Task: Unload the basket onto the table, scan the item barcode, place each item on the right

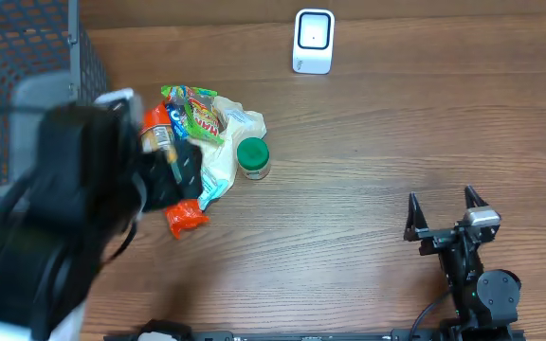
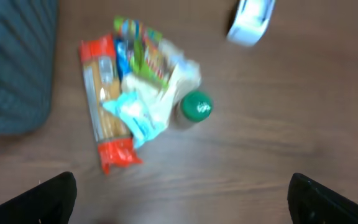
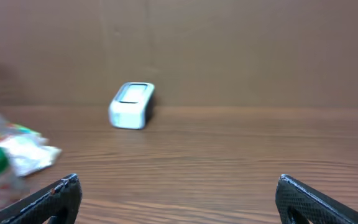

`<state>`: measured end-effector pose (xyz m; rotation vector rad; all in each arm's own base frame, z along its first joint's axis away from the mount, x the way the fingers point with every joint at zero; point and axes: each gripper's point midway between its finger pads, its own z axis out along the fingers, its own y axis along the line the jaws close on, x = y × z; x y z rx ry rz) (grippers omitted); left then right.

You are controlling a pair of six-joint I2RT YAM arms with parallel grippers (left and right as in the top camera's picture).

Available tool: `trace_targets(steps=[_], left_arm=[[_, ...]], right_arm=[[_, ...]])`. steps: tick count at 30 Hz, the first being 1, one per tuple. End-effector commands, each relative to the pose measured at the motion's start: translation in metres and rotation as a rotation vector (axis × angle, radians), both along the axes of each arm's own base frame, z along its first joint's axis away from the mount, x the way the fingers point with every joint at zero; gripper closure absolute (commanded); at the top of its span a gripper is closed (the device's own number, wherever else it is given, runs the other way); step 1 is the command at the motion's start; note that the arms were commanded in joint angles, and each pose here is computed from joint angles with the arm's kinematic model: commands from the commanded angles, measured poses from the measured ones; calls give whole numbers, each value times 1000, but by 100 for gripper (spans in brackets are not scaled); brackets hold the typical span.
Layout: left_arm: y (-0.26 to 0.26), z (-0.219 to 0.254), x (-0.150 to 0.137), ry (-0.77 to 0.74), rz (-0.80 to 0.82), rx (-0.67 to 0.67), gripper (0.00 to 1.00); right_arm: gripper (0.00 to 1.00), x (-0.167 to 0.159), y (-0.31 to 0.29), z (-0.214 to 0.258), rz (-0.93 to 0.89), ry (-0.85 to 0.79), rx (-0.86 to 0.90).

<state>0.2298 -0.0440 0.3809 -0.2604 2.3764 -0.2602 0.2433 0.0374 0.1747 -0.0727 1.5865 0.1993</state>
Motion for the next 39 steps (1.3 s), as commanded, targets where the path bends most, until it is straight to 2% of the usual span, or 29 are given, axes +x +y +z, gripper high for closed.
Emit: trace_targets(steps=[1,6,10,14,22,30,39], left_arm=[[14,25,-27,-132,27,15,0],[20,38,-48,-202,33,3,0],[19,36,-46,-190,40,-5,0],[17,32,-39,-165,35,-3,0],[14,24,-28,-121,33,8,0],[12,18,-18,-90,33,15,0],[10,11,-8,-56,32,23,0]], right_arm=[[0,-8,30,1,182,15,107],[0,-24,55,27,349,-9,171],[0,-36,66,66,430,-44,179],[0,-37,78,87,500,53,185],[0,-5,103,108,641,334,155],[0,41,130,99,692,626,151],[0,73,190,68,689,748,14]])
